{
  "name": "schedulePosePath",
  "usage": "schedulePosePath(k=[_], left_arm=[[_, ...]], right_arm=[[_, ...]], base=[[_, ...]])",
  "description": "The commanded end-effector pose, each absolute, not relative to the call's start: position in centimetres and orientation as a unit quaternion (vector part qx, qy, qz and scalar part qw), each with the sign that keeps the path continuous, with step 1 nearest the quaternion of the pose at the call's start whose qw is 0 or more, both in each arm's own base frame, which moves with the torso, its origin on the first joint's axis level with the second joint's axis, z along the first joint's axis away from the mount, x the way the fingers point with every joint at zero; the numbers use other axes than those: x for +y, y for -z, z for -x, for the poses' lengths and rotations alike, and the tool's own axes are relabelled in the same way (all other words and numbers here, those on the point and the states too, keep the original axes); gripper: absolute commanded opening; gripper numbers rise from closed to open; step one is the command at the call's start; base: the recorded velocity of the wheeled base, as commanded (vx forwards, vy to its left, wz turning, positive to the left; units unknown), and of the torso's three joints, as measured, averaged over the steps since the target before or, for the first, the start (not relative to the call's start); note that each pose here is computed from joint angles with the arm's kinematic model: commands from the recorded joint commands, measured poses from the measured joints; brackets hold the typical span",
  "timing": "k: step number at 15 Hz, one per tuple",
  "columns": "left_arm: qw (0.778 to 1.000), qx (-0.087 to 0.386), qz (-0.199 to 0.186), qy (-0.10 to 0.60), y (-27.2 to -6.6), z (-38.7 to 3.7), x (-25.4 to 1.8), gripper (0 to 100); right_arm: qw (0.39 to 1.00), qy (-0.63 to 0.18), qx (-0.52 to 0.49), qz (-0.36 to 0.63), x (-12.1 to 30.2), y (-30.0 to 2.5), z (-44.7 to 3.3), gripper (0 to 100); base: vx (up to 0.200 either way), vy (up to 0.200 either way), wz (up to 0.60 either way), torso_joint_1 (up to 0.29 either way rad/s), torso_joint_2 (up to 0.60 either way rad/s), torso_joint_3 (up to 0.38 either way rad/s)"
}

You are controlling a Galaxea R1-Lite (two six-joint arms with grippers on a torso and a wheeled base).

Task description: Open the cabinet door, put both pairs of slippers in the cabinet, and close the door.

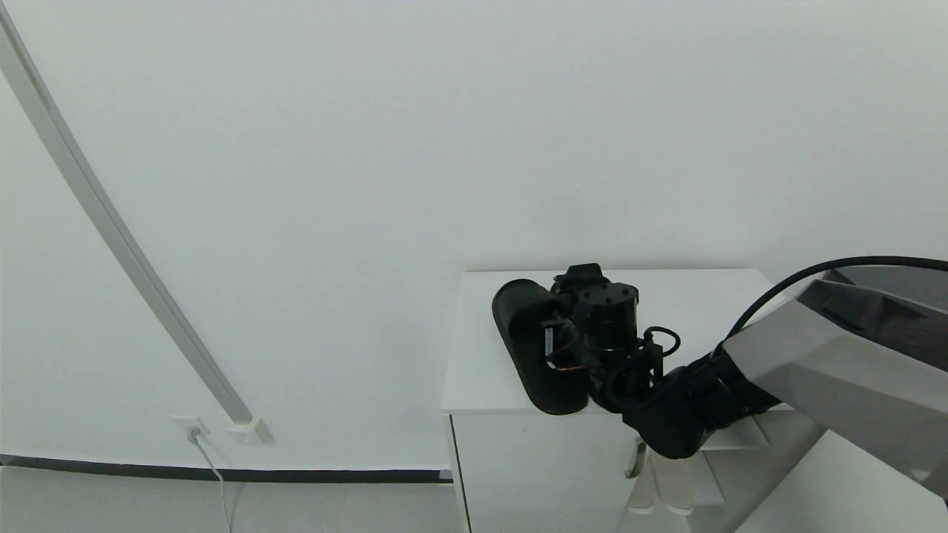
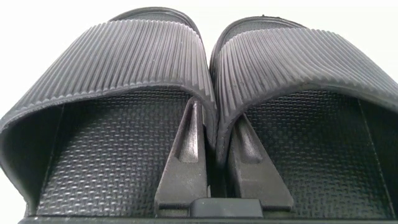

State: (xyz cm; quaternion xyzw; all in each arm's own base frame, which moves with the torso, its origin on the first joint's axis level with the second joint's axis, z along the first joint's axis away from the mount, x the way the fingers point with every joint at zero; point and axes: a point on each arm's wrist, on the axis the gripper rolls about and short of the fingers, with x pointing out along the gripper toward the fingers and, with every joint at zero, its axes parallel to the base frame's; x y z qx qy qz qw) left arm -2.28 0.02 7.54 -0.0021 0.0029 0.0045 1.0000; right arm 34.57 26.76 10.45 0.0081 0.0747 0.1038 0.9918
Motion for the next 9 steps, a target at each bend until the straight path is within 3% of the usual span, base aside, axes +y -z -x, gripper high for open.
schedulePosePath(k=[1,5,9], left_arm=[[1.0,0.003,0.002,-0.005,-7.5,2.3,0.0,0],[1.0,0.003,0.003,-0.005,-7.5,2.3,0.0,0],[1.0,0.003,0.003,-0.005,-7.5,2.3,0.0,0]], right_arm=[[0.988,-0.139,0.062,-0.018,24.8,-14.1,-31.4,0],[0.976,-0.209,0.057,-0.028,21.6,-17.6,-25.3,0],[0.964,-0.257,0.06,-0.029,19.5,-18.9,-20.8,0]], base=[[0.0,0.0,0.0,0.0,0.0,0.0],[0.0,0.0,0.0,0.0,0.0,0.0],[0.0,0.0,0.0,0.0,0.0,0.0]])
